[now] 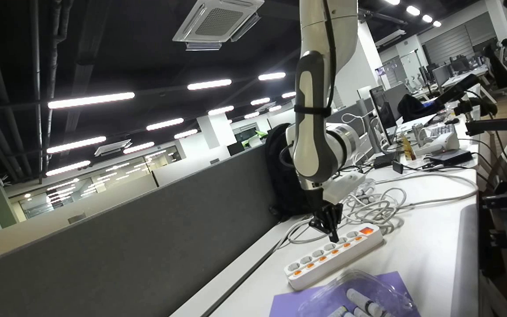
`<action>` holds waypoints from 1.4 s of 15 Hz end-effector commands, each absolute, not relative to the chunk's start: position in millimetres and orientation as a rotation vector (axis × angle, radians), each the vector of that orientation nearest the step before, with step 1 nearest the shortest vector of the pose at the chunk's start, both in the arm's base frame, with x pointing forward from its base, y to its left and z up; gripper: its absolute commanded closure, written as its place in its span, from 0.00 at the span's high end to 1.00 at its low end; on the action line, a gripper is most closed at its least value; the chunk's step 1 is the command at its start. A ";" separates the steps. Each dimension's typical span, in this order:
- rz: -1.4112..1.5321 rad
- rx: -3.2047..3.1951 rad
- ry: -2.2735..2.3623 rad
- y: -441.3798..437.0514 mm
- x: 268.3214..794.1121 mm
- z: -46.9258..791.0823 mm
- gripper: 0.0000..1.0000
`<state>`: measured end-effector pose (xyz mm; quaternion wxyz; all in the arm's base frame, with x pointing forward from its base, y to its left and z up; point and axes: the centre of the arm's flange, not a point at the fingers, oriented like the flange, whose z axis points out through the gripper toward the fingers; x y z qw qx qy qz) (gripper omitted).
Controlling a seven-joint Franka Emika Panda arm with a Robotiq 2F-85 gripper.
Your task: Turn on the middle switch
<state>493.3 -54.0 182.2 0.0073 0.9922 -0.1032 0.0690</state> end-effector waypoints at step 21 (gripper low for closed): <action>0.174 3.089 -0.500 -52.8 521.4 151.8 0.00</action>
